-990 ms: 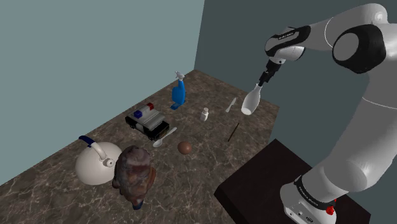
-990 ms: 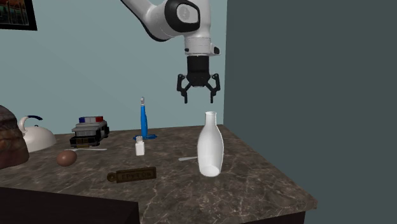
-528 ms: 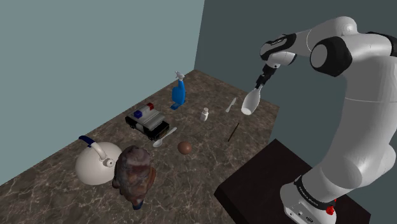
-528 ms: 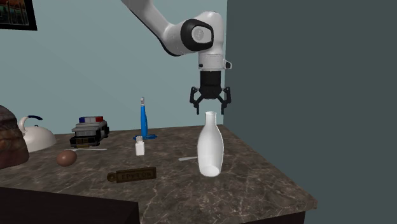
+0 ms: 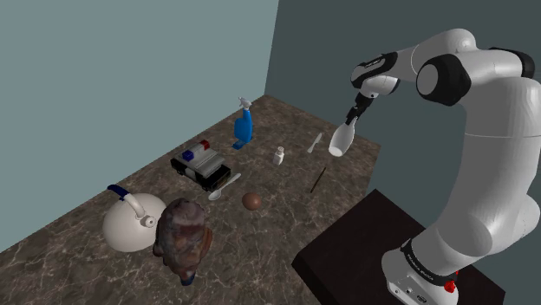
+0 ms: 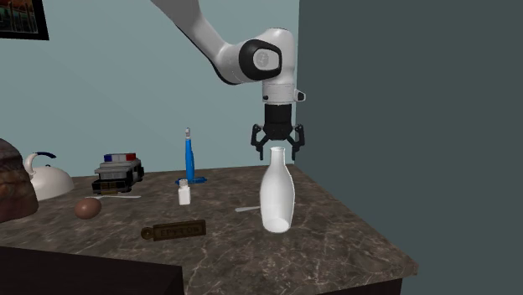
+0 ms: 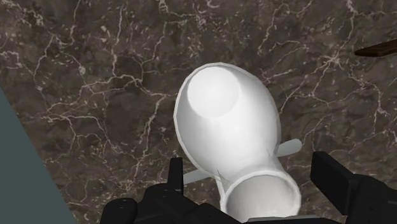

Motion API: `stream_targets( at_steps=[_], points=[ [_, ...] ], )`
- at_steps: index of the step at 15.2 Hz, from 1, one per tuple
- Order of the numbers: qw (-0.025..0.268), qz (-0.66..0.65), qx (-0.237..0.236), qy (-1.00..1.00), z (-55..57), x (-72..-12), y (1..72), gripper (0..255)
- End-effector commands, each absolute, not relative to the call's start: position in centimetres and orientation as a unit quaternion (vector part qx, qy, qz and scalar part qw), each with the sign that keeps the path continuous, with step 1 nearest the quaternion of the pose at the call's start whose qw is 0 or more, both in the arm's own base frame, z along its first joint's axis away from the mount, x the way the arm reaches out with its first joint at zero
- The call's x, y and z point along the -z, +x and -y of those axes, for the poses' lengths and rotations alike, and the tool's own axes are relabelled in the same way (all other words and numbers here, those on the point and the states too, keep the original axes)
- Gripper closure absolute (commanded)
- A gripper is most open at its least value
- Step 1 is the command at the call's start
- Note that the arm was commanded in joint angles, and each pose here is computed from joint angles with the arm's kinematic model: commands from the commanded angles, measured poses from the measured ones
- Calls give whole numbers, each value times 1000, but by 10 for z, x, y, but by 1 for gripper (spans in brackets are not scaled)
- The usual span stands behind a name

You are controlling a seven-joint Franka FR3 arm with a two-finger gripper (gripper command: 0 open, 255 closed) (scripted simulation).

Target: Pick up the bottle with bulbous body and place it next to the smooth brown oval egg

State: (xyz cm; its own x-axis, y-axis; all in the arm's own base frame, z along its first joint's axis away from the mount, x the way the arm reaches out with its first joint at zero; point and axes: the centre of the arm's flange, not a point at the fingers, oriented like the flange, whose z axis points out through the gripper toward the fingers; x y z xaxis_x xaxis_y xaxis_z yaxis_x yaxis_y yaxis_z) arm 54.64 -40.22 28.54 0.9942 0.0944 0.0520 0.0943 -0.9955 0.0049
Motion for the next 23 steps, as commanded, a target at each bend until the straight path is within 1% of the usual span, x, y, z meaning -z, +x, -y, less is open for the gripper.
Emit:
stream_targets(
  at_steps=[1, 4, 5, 14, 23],
  points=[
    [1, -47, -26, 999, 402, -285, 547, 0],
    [1, -47, -26, 999, 402, -285, 547, 0],
    [1, -47, -26, 999, 402, -285, 547, 255],
    [1, -47, -26, 999, 402, -285, 547, 255],
    [1, -47, -26, 999, 402, -332, 547, 255]
  ],
)
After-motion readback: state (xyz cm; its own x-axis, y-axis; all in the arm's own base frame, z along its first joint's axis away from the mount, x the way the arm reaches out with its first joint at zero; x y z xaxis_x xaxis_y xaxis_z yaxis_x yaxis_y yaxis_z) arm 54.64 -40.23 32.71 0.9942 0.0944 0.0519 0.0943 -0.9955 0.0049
